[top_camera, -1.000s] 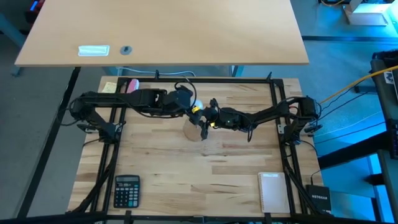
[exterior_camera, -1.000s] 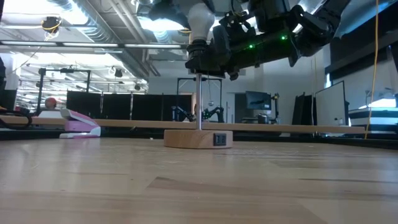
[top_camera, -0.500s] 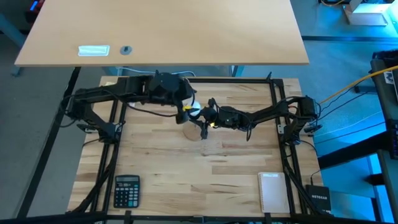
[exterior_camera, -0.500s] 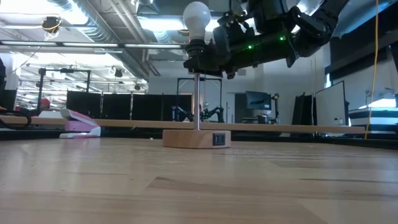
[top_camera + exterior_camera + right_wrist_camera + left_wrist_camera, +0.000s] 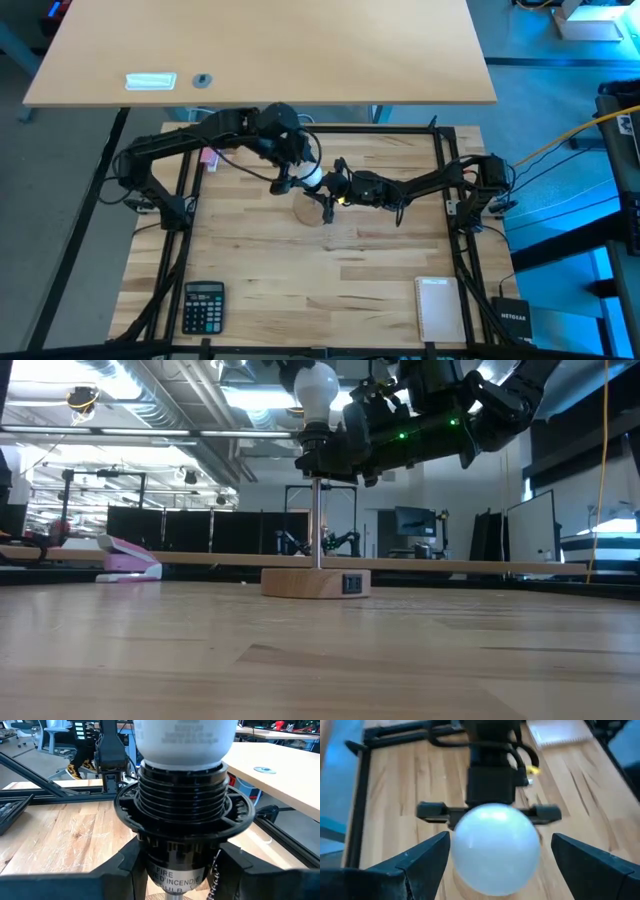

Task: Screw lightbulb
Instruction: Remove the lightbulb from the lamp

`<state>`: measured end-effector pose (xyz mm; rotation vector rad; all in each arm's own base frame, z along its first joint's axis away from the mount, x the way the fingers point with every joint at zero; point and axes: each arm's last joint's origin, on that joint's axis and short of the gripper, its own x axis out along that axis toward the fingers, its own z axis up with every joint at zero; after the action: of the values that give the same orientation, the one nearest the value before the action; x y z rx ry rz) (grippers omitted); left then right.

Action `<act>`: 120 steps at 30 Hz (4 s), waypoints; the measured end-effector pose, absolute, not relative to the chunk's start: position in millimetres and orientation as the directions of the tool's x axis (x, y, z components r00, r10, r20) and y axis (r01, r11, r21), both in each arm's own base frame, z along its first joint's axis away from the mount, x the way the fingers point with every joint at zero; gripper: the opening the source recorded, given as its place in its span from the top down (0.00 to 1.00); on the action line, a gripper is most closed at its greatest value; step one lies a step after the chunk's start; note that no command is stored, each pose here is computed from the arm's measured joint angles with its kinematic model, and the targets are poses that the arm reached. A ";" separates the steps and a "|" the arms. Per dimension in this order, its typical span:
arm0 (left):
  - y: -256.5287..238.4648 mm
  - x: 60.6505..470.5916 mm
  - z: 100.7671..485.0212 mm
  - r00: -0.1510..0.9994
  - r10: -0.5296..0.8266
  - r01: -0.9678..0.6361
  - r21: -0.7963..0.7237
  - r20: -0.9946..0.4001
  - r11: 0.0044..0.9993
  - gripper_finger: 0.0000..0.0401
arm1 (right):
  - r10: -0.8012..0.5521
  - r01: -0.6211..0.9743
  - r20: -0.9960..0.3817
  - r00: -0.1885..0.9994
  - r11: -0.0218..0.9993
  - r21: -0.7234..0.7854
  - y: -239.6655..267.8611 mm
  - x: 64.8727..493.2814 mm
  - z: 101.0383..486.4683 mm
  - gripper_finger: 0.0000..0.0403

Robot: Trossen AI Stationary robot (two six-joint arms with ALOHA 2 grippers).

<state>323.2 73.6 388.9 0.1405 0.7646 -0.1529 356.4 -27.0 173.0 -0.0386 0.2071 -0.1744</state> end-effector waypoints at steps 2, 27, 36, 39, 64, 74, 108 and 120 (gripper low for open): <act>74.1 325.6 381.7 0.710 -0.093 0.210 0.084 -0.698 0.974 0.16 | -0.176 0.168 -0.201 0.964 0.984 -0.056 -27.0 356.4 173.1 0.62; 42.3 337.0 374.4 0.677 0.197 -0.516 -0.266 -0.709 0.814 0.34 | -0.231 0.228 -0.194 0.954 0.973 -0.036 -28.4 356.5 174.1 0.62; 30.7 344.9 370.6 0.682 0.234 -0.583 -0.322 -0.693 0.746 0.32 | -0.233 0.231 -0.198 0.952 0.972 -0.033 -28.1 356.2 173.6 0.62; 32.4 341.6 370.1 0.657 0.249 -0.593 -0.283 -0.711 0.754 0.28 | -0.230 0.228 -0.197 0.953 0.973 -0.034 -28.3 356.7 173.9 0.62; 55.7 312.4 393.6 0.702 0.158 -0.108 0.116 -0.694 0.987 0.16 | -0.227 0.224 -0.201 0.953 0.974 -0.037 -28.3 356.5 173.4 0.62; 67.6 319.7 395.1 0.777 -0.113 0.195 0.066 -0.619 0.979 0.16 | -0.226 0.224 -0.202 0.953 0.974 -0.037 -28.3 356.5 173.3 0.62; 44.1 339.9 372.9 0.677 0.190 -0.574 -0.349 -0.711 0.741 0.34 | -0.224 0.225 -0.200 0.954 0.974 -0.018 -28.3 356.5 173.5 0.62; 28.3 342.9 373.0 0.679 0.249 -0.588 -0.308 -0.691 0.748 0.34 | -0.228 0.227 -0.202 0.953 0.974 -0.029 -28.3 356.4 173.5 0.62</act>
<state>342.9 28.3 373.0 -0.5488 0.6720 0.4973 356.4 -28.3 173.5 -0.0054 0.2054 -0.2310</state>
